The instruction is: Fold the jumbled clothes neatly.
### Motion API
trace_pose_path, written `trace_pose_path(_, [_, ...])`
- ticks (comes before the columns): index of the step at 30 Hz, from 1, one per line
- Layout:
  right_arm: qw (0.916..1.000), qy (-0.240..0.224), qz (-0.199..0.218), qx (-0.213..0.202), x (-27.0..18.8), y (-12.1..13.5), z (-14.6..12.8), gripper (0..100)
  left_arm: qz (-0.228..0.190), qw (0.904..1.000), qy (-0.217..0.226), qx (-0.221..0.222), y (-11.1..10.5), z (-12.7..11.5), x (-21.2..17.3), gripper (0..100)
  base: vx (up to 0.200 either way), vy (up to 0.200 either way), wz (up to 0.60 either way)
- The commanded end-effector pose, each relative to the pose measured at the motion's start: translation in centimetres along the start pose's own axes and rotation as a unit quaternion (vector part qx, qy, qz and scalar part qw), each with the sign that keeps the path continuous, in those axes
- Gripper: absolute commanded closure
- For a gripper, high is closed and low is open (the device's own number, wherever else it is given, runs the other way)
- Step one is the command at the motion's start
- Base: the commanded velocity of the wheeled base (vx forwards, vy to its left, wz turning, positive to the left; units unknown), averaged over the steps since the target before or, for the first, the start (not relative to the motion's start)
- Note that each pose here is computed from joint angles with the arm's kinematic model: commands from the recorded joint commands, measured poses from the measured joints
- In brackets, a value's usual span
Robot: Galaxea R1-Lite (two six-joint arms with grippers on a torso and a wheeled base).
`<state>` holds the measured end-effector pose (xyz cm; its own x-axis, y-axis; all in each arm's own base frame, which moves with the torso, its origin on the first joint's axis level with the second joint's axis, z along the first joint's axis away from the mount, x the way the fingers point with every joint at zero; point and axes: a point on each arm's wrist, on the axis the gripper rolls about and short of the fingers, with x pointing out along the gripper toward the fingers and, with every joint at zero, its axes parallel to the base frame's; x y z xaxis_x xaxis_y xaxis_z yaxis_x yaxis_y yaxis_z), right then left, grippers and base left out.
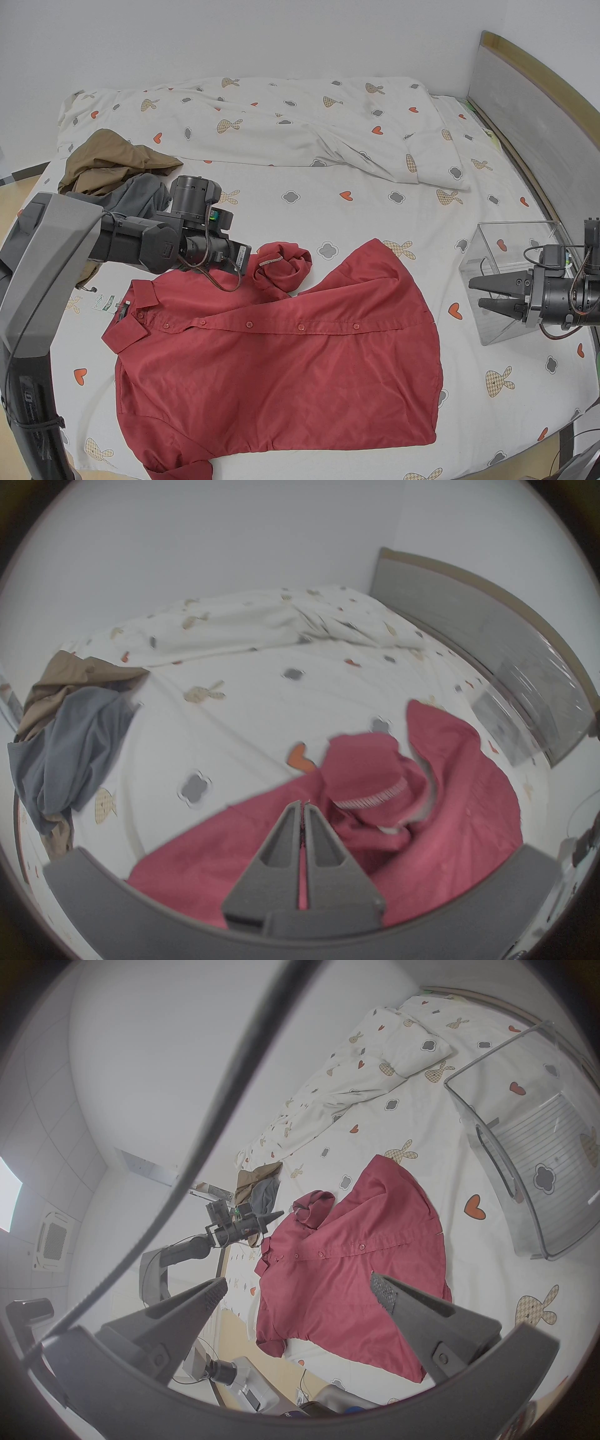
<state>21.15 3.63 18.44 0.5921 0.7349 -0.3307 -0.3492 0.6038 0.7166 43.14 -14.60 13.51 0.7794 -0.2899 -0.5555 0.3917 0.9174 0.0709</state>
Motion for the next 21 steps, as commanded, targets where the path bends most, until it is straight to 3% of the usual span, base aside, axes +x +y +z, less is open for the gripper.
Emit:
trace_pose_path(1, [1.0,0.002,0.001,0.0,0.1,0.0,0.0,0,-0.018,0.9997,0.008,0.012,-1.8,1.5,-3.3,100,0.0,0.0,0.0])
trace_pose_path(2, [1.0,0.002,0.001,0.0,0.1,0.0,0.0,0,-0.018,0.9997,0.008,0.012,-1.8,1.5,-3.3,100,0.0,0.0,0.0])
trace_pose_path(3, [1.0,0.002,0.001,0.0,0.1,0.0,0.0,0,-0.019,0.9997,0.008,0.012,-1.8,1.6,-3.0,0,0.0,0.0,0.0])
trace_pose_path(15, [1.0,0.004,0.002,0.0,0.1,0.0,0.0,0,-0.048,0.9987,0.019,-0.005,-5.4,0.9,0.4,0,0.0,0.0,0.0])
trace_pose_path(21, [1.0,0.004,0.001,0.001,0.1,0.0,-0.1,0,-0.038,0.999,0.022,-0.004,-5.7,0.4,2.9,0,0.0,0.0,0.0])
